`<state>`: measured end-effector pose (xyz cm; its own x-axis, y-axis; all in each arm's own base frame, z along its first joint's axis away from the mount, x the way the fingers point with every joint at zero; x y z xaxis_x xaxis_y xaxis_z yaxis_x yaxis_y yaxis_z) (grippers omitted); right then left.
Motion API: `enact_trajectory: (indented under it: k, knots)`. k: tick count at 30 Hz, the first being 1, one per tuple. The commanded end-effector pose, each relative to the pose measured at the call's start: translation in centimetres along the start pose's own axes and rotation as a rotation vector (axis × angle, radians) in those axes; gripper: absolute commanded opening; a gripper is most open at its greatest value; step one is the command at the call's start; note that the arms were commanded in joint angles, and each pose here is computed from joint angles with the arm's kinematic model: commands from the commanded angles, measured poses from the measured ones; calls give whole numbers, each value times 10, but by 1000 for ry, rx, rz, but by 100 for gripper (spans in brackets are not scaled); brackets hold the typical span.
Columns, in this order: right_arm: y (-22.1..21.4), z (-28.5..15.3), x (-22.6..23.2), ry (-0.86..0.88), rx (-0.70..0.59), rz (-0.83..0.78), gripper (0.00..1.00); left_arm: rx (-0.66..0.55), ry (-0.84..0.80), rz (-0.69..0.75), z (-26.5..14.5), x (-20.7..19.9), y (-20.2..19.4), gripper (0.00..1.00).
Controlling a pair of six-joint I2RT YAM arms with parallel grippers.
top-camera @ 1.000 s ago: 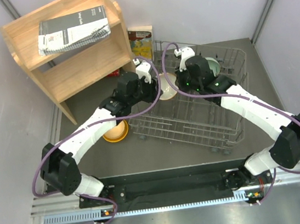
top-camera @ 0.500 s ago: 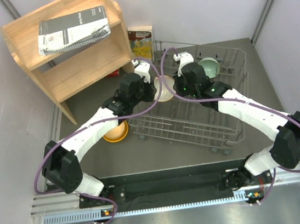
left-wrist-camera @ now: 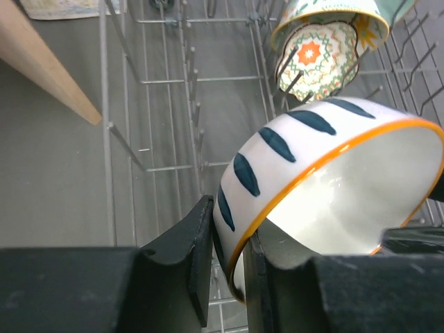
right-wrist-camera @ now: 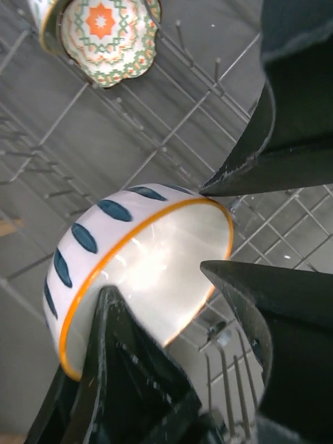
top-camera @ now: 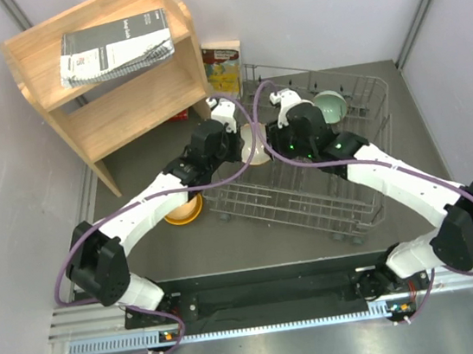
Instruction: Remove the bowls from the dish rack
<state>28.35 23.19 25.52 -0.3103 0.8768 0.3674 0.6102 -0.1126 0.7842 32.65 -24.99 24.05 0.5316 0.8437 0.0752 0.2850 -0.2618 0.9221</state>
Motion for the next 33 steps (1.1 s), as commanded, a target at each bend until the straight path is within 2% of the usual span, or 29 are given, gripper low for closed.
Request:
enact_trajectory:
  k: [1,2,8,12,15,18,19,22,29,33]
  knots:
    - [33,-41,24,134,-163,-1,45,-228,99,-85,-25,12,46,0]
    - [37,-45,19,108,-191,4,50,-267,121,-106,-37,17,55,0]
    - [55,-73,-3,28,-318,25,53,-356,317,-173,-85,65,59,0]
    - [56,-75,-15,-17,-337,30,53,-435,395,-237,-116,96,62,0]
    - [53,-71,-23,-44,-321,37,53,-452,457,-248,-132,107,67,0]
    - [51,-66,-28,-68,-305,38,53,-406,520,-231,-138,115,72,0]
    - [51,-64,-29,-75,-298,37,53,-335,531,-217,-136,115,63,0]
    - [50,-63,-33,-103,-297,34,53,-258,563,-214,-135,119,62,0]
    - [51,-66,-50,-174,-319,29,53,-31,574,-239,-131,112,5,0]
    - [50,-67,-58,-194,-322,31,53,32,617,-265,-135,113,-25,0]
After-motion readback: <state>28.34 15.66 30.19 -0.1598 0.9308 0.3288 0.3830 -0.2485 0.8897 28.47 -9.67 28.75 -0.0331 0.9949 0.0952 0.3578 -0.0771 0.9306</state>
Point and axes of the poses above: each gripper's point midway between its finger pads, its own z axis out along the fingers, its own x axis along the line the jaws close on, y = z × x, the point moved 6 cm from there along -z, back along the fingers, and after that the axes turned 13 degrees about z, right-handed, at the moved point
